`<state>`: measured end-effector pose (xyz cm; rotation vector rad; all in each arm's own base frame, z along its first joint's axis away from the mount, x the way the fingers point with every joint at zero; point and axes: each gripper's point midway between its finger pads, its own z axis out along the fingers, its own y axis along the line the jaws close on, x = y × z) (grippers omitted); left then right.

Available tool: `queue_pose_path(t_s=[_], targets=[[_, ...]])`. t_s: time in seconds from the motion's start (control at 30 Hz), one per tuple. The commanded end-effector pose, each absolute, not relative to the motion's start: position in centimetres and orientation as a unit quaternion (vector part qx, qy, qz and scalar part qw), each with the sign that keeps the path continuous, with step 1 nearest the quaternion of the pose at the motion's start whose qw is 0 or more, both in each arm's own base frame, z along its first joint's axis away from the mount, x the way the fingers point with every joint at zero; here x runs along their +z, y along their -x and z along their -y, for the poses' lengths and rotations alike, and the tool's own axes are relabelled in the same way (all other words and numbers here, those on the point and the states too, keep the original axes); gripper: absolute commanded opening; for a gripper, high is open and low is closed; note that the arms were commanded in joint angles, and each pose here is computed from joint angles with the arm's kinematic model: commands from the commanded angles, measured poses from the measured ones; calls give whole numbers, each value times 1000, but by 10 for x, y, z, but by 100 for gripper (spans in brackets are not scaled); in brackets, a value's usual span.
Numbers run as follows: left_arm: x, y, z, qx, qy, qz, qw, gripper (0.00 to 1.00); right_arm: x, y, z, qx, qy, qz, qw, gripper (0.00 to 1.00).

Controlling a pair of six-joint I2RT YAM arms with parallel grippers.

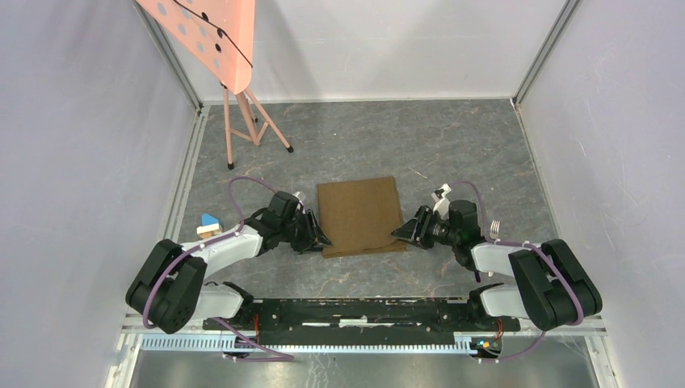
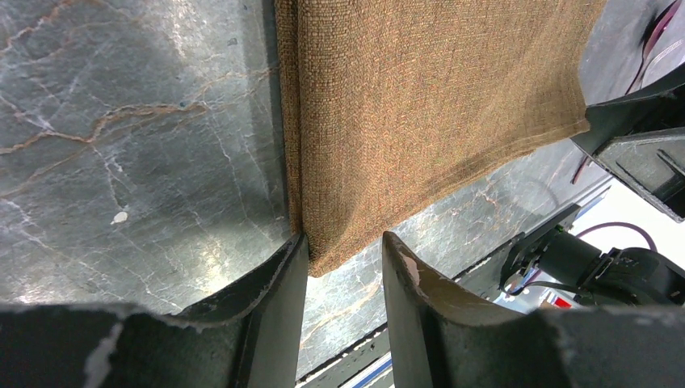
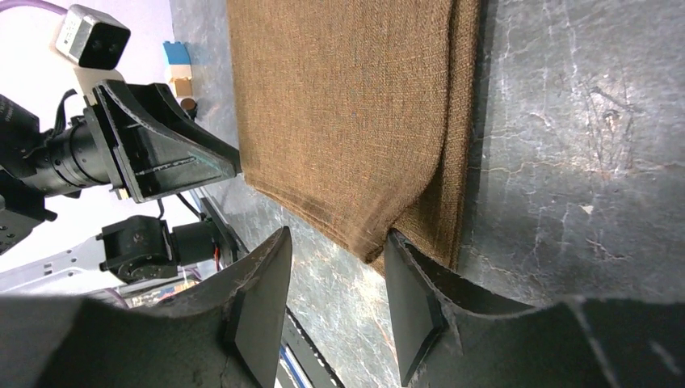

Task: Fold the napkin into a case and place the utensils inside
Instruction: Pick up the top corner of the square-folded napkin from the center of the board, then fold the top corner of the square-folded napkin at the center of the board.

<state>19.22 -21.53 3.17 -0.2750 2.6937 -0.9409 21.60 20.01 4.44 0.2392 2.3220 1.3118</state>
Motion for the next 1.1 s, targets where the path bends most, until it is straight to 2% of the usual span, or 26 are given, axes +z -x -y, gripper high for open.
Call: queue_pose_path(t_s=[0.0, 0.13, 0.4, 0.53, 0.7, 1.07], targets=[[41, -193, 221, -346, 102, -922, 138, 46, 58, -227, -200, 483, -91, -830, 264, 51], [42, -193, 222, -348, 100, -922, 139, 46, 52, -225, -196, 475, -109, -832, 264, 51], [43, -194, 220, -344, 98, -923, 141, 46, 44, -221, -190, 454, -105, -845, 263, 37], [43, -194, 215, -331, 99, -927, 148, 46, 42, -225, -185, 429, -92, -856, 275, 26], [42, -191, 209, -322, 101, -929, 154, 46, 45, -235, -186, 412, -58, -864, 283, 0], [29, -188, 202, -299, 107, -937, 147, 42, 69, -246, -218, 443, 34, -853, 274, 0]])
